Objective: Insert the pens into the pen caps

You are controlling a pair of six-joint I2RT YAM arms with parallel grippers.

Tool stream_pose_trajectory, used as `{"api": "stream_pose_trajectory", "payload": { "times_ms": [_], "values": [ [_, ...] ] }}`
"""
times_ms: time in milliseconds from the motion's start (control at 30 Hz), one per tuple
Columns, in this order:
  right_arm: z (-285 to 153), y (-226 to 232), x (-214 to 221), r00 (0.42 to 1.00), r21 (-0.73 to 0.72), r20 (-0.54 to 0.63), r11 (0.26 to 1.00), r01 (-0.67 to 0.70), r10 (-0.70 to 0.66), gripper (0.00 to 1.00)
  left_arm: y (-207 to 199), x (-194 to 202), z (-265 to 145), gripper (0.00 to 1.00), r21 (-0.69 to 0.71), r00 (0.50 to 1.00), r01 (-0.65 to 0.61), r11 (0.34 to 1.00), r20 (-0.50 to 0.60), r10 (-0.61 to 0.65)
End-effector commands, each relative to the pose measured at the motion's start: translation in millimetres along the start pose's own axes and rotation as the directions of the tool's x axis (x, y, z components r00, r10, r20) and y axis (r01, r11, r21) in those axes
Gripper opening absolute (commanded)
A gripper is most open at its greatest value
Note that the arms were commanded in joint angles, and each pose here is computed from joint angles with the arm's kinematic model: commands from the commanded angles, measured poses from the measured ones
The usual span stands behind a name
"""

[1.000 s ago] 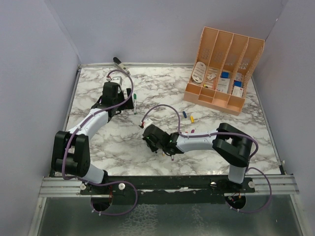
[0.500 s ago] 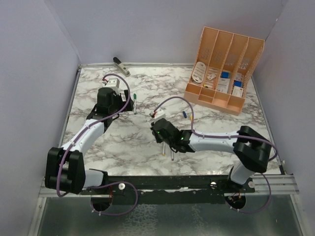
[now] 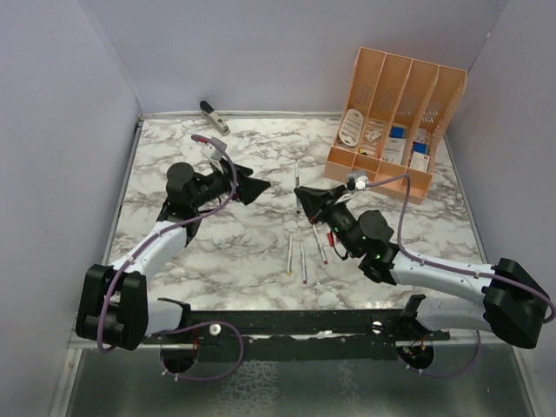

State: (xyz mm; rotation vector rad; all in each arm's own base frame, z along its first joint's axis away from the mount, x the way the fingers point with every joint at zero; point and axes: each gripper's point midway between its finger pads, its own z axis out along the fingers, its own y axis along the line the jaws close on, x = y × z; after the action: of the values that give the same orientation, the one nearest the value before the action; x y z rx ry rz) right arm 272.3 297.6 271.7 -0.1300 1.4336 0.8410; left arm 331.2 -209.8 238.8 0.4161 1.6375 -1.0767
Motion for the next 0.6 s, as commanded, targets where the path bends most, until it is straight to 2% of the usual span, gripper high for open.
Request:
{"api": "stream_pose_trajectory", "payload": {
  "times_ms": [0,167,400,567],
  "values": [
    [-6.3,28.9,-39.8,0.984,-0.162,0.155,0.985,-0.058,0.083,0.01,-79.5,-10.1,1.6,0.92,0.335,0.985,-0.171,0.926,0.031,0.171],
    [-6.7,38.7,-46.7,0.979,-0.21,0.175,0.975,-0.067,0.105,0.01,-112.3,-9.3,7.4,0.92,0.428,0.981,-0.188,0.884,0.043,0.188],
    [-5.3,46.3,-45.1,0.976,-0.248,0.166,0.964,-0.095,0.139,0.01,-145.5,-4.2,12.2,0.85,0.519,0.981,-0.185,0.835,0.05,0.186],
    [-6.6,48.2,-44.1,0.974,-0.264,0.166,0.959,-0.105,0.152,0.01,-153.3,-2.6,14.0,0.72,0.538,0.984,-0.166,0.827,0.04,0.172]
  ]
}}
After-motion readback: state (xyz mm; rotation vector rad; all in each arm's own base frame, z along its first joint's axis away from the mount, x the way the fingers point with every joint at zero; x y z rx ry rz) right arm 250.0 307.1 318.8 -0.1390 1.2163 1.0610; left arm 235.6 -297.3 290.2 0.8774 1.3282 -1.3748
